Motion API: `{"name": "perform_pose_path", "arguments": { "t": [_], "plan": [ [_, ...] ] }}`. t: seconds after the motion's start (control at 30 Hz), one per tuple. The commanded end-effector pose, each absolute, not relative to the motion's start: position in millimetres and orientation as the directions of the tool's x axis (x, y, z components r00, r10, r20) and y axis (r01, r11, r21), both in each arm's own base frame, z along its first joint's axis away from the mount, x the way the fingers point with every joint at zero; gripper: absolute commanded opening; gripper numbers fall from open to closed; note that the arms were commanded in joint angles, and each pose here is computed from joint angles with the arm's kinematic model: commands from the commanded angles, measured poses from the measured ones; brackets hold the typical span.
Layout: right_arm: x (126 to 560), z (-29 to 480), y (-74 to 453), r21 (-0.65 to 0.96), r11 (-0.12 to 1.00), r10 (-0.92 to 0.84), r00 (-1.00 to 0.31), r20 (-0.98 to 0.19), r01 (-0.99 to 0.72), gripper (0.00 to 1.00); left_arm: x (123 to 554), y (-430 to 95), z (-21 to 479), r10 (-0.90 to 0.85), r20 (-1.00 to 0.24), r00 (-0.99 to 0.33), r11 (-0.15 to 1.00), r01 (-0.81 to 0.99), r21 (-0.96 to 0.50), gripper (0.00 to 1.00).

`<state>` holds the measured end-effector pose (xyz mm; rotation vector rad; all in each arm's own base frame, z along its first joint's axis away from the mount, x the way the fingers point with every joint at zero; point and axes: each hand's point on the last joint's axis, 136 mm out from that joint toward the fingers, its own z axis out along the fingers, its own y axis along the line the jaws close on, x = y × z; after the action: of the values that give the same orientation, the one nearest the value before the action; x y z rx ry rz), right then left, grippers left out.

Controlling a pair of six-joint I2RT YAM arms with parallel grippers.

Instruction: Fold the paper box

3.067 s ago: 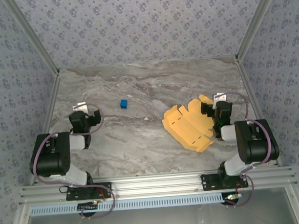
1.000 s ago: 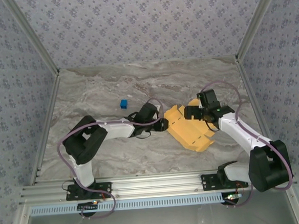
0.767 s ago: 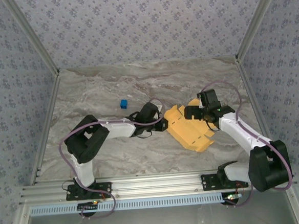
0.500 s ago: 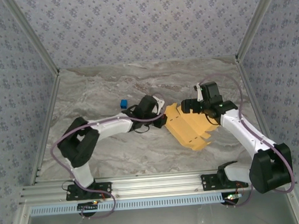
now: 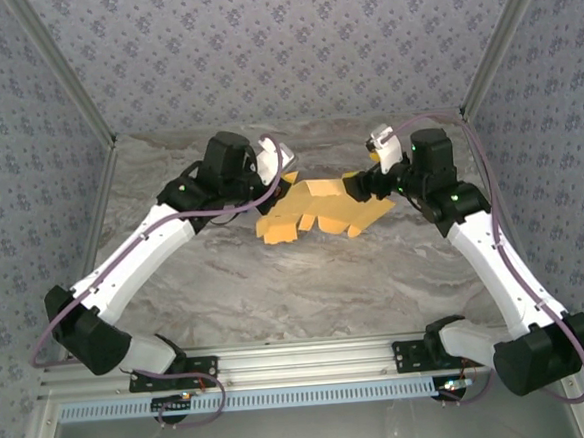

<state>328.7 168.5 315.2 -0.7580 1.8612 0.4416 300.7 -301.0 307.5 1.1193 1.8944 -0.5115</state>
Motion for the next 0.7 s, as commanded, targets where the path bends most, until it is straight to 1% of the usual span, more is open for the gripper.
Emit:
{"name": "perform_pose_path", "arguments": {
  "t": [0.0, 0.07, 0.23, 0.33, 0.5, 0.6, 0.67],
  "plan": [
    [309.2, 325.2, 195.3, -0.175, 0.554, -0.423, -0.095, -0.901, -0.814, 0.85, 293.5, -286.4, 308.6, 0.621, -0.762, -0.186, 0.455, 0.876, 0.157, 0.00],
    [304.4, 328.2, 199.5, -0.215, 0.520, -0.450, -0.051, -0.891, -0.826, 0.81, 297.7, -283.2, 317.2, 0.634, -0.753, -0.176, 0.464, 0.866, 0.188, 0.00],
    [290.6, 330.0, 203.9, -0.244, 0.483, -0.477, -0.019, -0.879, -0.841, 0.80, 306.7, -274.1, 327.9, 0.667, -0.725, -0.173, 0.488, 0.837, 0.249, 0.00],
    [278.3, 332.4, 214.1, -0.301, 0.438, -0.491, 0.055, -0.869, -0.847, 0.80, 309.1, -273.1, 333.1, 0.670, -0.722, -0.171, 0.492, 0.831, 0.260, 0.00],
    [261.4, 321.8, 232.4, -0.372, 0.360, -0.509, 0.154, -0.847, -0.855, 0.80, 311.2, -271.2, 338.3, 0.671, -0.721, -0.172, 0.501, 0.822, 0.270, 0.00],
    [266.4, 314.3, 243.8, -0.445, 0.354, -0.546, 0.205, -0.812, -0.823, 0.80, 310.5, -271.2, 340.1, 0.669, -0.723, -0.173, 0.502, 0.822, 0.268, 0.00],
    [275.9, 310.8, 249.5, -0.499, 0.372, -0.573, 0.229, -0.787, -0.783, 0.80, 309.7, -271.4, 341.9, 0.666, -0.726, -0.172, 0.501, 0.824, 0.265, 0.00]
  ]
}}
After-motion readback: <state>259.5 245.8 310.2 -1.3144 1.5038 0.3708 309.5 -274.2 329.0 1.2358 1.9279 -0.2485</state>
